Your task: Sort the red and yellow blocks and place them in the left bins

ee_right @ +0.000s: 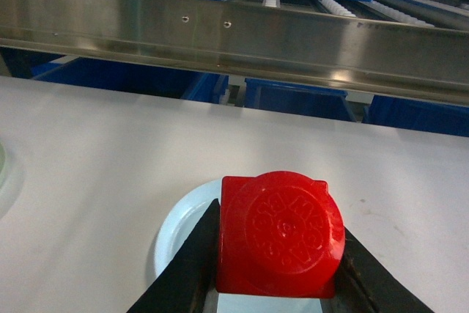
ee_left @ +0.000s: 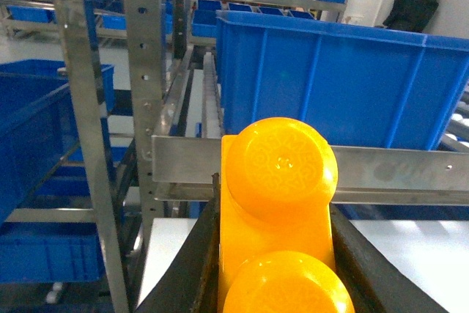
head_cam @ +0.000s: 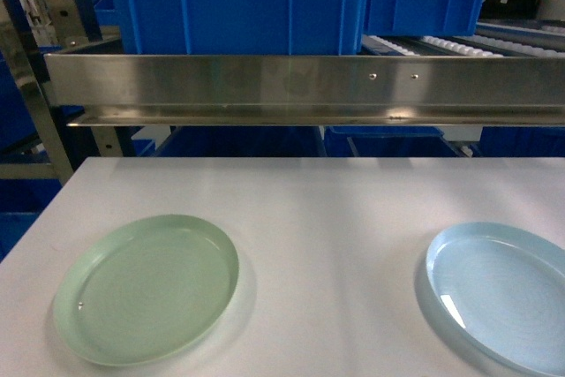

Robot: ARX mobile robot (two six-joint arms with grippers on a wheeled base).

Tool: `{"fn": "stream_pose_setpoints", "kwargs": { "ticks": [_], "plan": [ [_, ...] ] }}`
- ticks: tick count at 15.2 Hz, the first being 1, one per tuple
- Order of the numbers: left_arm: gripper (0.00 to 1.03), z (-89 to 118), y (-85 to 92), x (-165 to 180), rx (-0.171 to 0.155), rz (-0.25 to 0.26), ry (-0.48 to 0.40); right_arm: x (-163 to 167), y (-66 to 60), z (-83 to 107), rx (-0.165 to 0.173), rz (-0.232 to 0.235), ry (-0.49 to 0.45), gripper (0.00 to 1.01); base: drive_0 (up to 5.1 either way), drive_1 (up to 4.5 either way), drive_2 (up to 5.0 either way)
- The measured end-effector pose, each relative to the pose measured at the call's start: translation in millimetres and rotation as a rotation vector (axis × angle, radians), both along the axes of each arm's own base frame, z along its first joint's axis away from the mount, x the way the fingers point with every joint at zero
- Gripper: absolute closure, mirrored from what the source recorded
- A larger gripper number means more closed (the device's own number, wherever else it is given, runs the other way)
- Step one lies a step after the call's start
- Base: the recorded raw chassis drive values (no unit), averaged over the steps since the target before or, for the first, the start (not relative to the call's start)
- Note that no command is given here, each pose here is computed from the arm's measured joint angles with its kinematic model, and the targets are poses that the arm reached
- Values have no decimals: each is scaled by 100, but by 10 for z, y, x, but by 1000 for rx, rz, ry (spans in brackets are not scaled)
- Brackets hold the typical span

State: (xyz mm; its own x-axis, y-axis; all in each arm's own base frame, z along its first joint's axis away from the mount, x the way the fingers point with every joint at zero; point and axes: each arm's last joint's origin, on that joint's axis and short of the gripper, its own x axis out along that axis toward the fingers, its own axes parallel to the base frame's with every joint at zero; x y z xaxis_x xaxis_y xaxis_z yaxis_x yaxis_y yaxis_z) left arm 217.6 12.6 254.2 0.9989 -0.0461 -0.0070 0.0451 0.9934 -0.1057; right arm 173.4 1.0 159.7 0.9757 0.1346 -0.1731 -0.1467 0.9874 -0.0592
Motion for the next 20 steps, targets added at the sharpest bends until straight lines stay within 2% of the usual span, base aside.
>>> {"fn": "stream_pose_setpoints", "kwargs": {
  "ticks": [20],
  "plan": [
    [76,0,3,1,0,4,-1,0,0,1,0,0,-1,73,0,0,0]
  ]
}}
